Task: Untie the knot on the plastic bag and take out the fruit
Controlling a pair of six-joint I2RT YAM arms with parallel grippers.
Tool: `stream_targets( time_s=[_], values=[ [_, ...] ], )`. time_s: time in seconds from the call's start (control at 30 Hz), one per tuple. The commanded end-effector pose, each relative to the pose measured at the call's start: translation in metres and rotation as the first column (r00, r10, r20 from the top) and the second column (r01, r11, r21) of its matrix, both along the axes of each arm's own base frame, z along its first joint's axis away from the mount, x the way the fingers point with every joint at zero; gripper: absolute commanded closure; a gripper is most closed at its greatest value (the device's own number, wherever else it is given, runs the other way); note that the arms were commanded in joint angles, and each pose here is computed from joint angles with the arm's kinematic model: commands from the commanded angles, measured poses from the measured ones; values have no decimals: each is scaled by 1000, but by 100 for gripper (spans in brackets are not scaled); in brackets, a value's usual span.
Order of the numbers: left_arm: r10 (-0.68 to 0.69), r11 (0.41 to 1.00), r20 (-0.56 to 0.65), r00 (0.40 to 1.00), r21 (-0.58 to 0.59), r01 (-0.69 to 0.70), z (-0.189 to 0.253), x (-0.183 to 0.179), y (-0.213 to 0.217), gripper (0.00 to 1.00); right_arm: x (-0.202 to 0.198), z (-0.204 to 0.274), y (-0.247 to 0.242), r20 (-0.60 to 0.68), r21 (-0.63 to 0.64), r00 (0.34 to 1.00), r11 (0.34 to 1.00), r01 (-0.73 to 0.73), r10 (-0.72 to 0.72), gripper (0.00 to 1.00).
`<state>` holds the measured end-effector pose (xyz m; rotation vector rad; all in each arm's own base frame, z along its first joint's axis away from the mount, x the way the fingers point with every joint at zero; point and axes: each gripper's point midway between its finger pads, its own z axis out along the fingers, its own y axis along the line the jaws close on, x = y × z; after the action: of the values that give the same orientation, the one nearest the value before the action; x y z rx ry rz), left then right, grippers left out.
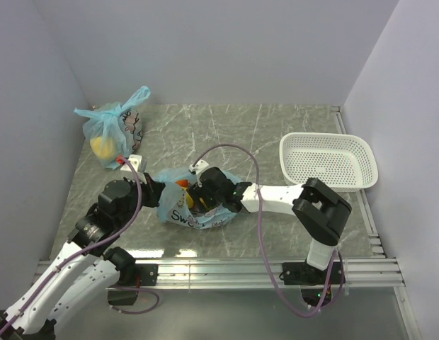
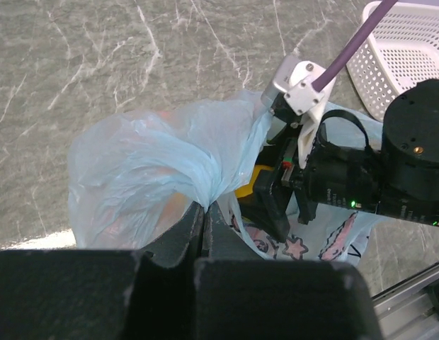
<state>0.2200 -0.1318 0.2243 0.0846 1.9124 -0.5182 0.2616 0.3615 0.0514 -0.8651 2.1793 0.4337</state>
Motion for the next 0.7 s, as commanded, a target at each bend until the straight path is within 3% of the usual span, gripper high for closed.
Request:
stream_targets(
  time_s=[0.0, 0.07, 0.23, 0.37, 0.43, 0.5, 0.53, 0.6, 0.67],
  values=[
    [-14, 1000, 21, 1000, -6, 14, 4, 3, -3, 99, -25, -43, -25, -85, -165, 996, 986, -38, 24, 21],
    [-14, 1000, 20, 1000, -3, 14, 4, 4, -3, 99, -33, -40, -26, -102, -165, 994, 984, -65, 49, 15],
    [-15, 1000, 12, 1000, 1, 15, 2, 5, -3, 100, -47, -20, -29, -87, -146, 989, 981, -130, 118, 11],
    [-13, 1000, 11, 1000, 3, 13, 1, 6, -3, 100, -52, -14, -38, -78, -174, 984, 969, -173, 162, 11],
    [-13, 1000, 12, 1000, 3, 13, 1, 6, -2, 100, -48, -19, -43, -70, -201, 987, 967, -154, 143, 18],
    [-13, 1000, 13, 1000, 4, 13, 1, 7, -2, 99, -46, -22, -43, -66, -208, 989, 967, -147, 136, 28],
    [-12, 1000, 11, 1000, 5, 12, 1, 7, -2, 99, -47, -25, -43, -68, -212, 988, 966, -149, 137, 46],
    [-10, 1000, 9, 1000, 4, 10, 0, 7, -2, 99, -49, -18, -37, -73, -185, 985, 969, -165, 154, 72],
    [-9, 1000, 8, 1000, 4, 9, 0, 7, -2, 100, -50, -7, -32, -60, -150, 984, 974, -173, 165, 86]
  ],
)
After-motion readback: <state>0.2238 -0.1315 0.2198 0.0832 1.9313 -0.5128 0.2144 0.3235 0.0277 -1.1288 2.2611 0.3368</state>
